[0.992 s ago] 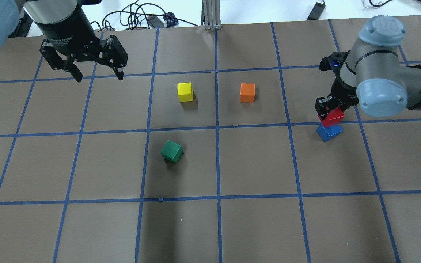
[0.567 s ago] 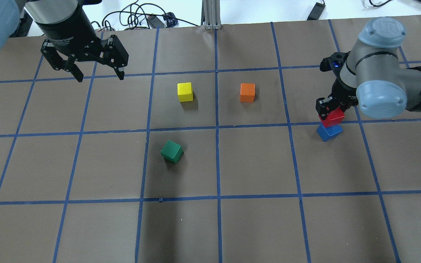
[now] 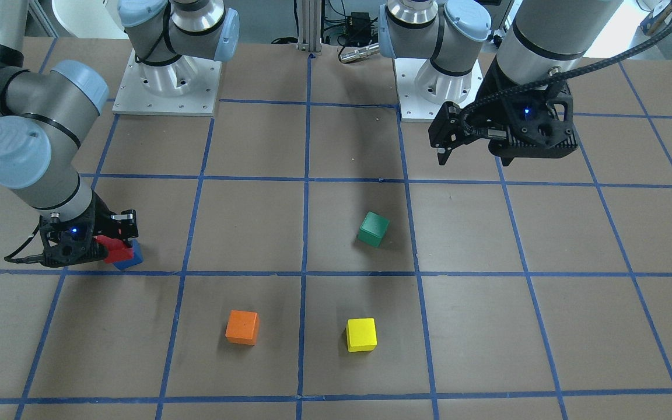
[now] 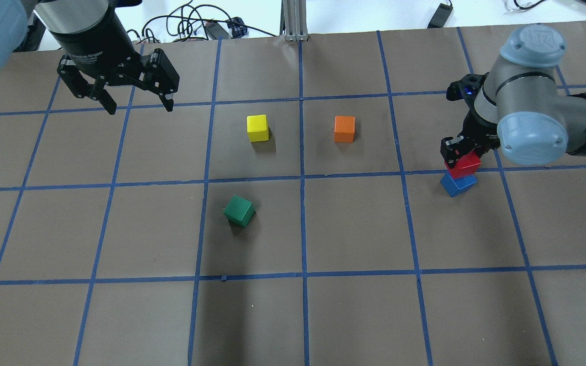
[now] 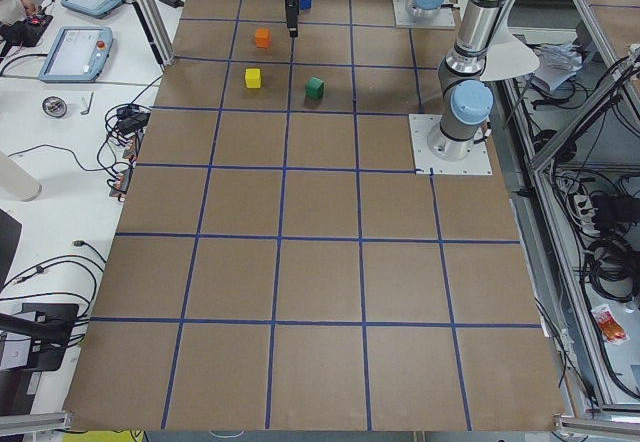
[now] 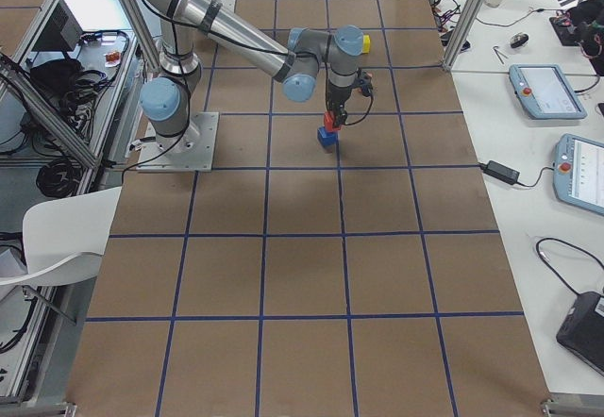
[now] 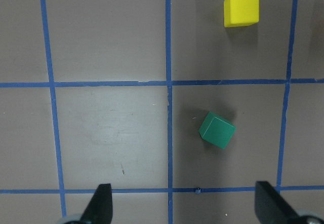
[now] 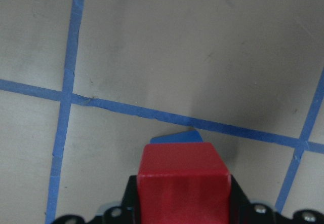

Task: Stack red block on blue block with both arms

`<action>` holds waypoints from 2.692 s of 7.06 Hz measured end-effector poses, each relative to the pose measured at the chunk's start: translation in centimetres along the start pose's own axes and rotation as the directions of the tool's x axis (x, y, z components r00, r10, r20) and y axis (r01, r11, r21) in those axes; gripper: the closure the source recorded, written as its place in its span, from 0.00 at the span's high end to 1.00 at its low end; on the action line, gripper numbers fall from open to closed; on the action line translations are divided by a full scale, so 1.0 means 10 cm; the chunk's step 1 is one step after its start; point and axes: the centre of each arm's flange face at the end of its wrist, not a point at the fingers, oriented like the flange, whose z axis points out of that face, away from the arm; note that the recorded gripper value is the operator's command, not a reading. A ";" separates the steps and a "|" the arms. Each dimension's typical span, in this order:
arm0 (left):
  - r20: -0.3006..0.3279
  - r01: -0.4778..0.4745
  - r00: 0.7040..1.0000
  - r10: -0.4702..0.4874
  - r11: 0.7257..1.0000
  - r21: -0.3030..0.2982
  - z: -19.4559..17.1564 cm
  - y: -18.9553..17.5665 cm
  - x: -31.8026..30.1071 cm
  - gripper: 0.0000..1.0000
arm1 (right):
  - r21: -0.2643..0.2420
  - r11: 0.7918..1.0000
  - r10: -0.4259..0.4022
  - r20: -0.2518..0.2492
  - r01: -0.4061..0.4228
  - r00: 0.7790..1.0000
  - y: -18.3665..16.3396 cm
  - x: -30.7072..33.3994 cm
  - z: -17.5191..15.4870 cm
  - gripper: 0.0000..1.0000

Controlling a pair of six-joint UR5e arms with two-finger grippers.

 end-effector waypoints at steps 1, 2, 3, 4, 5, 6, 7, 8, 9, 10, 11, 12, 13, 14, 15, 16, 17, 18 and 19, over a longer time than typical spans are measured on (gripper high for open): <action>-0.001 0.000 1.000 0.000 1.000 0.000 0.00 0.00 0.00 1.00 | -0.013 1.000 0.016 0.006 -0.016 1.000 0.04 0.07 0.04 0.02; -0.001 0.000 1.000 0.000 1.000 0.000 0.00 0.00 0.00 1.00 | -0.021 0.999 0.030 0.011 -0.030 0.999 0.08 0.14 0.07 0.02; 0.000 0.000 1.000 0.000 1.000 0.000 0.00 0.00 0.00 1.00 | -0.021 0.999 0.037 0.014 -0.036 0.999 0.09 0.17 0.07 0.00; 0.000 0.000 1.000 0.000 1.000 0.000 0.00 0.00 0.00 1.00 | -0.015 0.999 0.038 0.017 -0.038 0.999 0.09 0.17 0.06 0.00; 0.000 0.000 1.000 0.000 1.000 0.000 0.00 0.00 0.00 1.00 | -0.008 0.999 0.036 0.020 -0.036 0.999 0.08 0.17 0.04 0.00; 0.000 0.000 1.000 0.000 1.000 0.000 0.00 0.00 0.00 1.00 | -0.005 0.999 0.033 0.023 -0.033 0.999 0.08 0.16 0.03 0.02; 0.000 0.000 1.000 0.000 1.000 0.000 0.00 0.00 0.00 1.00 | -0.005 1.000 0.030 0.025 -0.030 0.999 0.08 0.15 0.03 0.10; 0.000 0.000 1.000 0.000 1.000 -0.001 0.00 0.00 0.00 1.00 | -0.006 1.000 0.029 0.026 -0.029 0.999 0.09 0.15 0.04 0.17; 0.000 0.000 1.000 0.000 1.000 -0.001 0.00 0.00 0.00 1.00 | -0.008 1.000 0.028 0.027 -0.028 0.999 0.09 0.14 0.04 0.41; 0.000 0.000 1.000 0.000 1.000 -0.001 0.00 0.00 0.00 1.00 | -0.009 1.000 0.027 0.027 -0.027 0.999 0.09 0.13 0.05 0.66; 0.000 0.000 1.000 0.000 1.000 -0.001 0.00 0.00 0.00 1.00 | -0.011 1.000 0.026 0.028 -0.026 0.999 0.09 0.13 0.05 0.69; 0.000 -0.001 1.000 0.001 1.000 -0.001 0.00 0.00 0.00 1.00 | -0.013 1.000 0.026 0.029 -0.026 0.999 0.09 0.13 0.06 0.80; 0.000 -0.001 1.000 0.001 1.000 -0.001 0.00 0.00 0.00 1.00 | -0.013 1.000 0.026 0.029 -0.026 0.999 0.09 0.12 0.06 0.93; 0.000 -0.001 1.000 0.001 1.000 -0.001 0.01 0.00 0.00 1.00 | -0.012 1.000 0.027 0.029 -0.027 0.999 0.09 0.12 0.06 1.00; 0.000 -0.001 1.000 0.001 1.000 -0.002 0.01 -0.01 0.00 1.00 | -0.010 1.000 0.029 0.027 -0.029 0.999 0.09 0.13 0.04 1.00; 0.000 -0.001 1.000 0.001 1.000 -0.002 0.01 -0.01 0.00 1.00 | -0.007 0.999 0.034 0.024 -0.033 0.999 0.10 0.13 -0.03 1.00; 0.000 -0.001 1.000 0.001 1.000 -0.002 0.01 -0.01 0.00 1.00 | -0.004 0.999 0.039 0.021 -0.039 0.999 0.13 0.12 -0.21 1.00; 0.000 -0.001 1.000 0.001 1.000 -0.003 0.01 -0.01 0.00 1.00 | -0.006 0.999 0.053 0.021 -0.053 0.998 0.17 0.12 -0.48 1.00; 0.000 -0.001 1.000 0.001 1.000 -0.003 0.01 -0.01 0.00 1.00 | -0.017 0.995 0.102 0.025 -0.102 0.994 0.22 0.10 -0.86 1.00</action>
